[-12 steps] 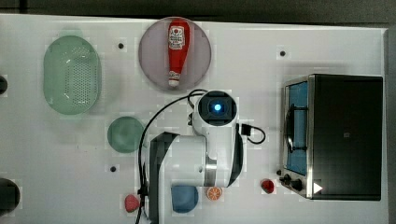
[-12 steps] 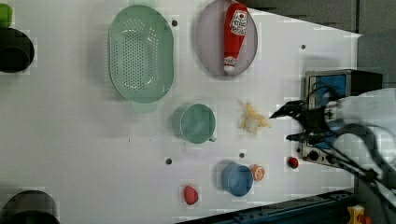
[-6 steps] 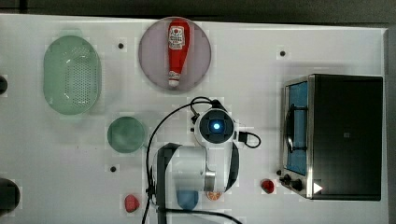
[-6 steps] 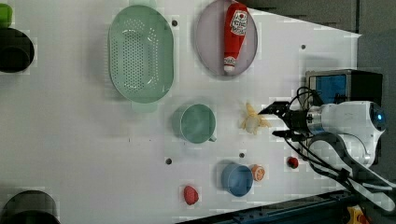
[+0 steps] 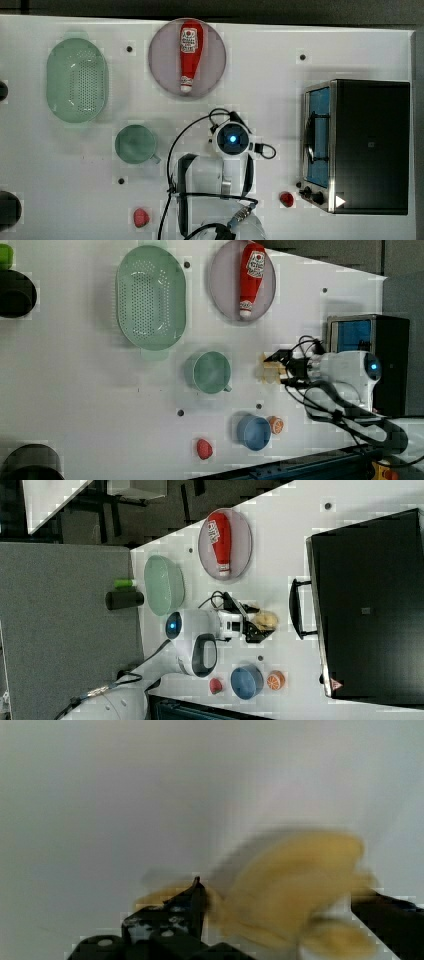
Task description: Pick Banana and place it in mug.
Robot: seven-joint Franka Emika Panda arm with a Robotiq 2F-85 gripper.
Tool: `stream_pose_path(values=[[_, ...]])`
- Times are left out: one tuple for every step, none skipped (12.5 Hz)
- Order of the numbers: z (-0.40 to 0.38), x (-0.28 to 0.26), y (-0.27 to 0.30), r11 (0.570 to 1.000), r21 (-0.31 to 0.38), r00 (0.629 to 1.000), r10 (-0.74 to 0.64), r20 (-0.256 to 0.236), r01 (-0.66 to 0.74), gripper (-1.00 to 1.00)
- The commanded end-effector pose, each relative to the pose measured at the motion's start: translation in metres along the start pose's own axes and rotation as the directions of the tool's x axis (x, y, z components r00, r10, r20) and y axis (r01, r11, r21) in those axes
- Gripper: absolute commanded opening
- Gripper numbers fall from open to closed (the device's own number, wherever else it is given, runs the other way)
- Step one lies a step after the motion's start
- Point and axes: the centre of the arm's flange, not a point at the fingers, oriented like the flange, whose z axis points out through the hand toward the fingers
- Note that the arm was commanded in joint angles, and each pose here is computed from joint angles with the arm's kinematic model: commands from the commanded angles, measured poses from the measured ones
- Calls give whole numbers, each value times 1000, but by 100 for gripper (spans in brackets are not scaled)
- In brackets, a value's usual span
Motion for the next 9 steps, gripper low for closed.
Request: stream_pose_path(values=[[-23,-8,-15,997,64,999,-40,-31,42,45],[-25,-7,-17,997,70,999,-41,-36,43,20],[-28,-7,-18,996,76,998,-41,-41,44,-3],[-27,-7,-16,997,71,999,-39,-37,41,-25],[-29,-5,-16,996,76,998,-37,-41,40,-45],[-34,-2,-15,996,82,998,-31,-47,35,-46],[-43,1,-15,995,92,998,-24,-55,29,-46],[-61,6,-14,994,106,998,-14,-66,21,-46],[-80,10,-12,994,112,998,-6,-69,14,-46]])
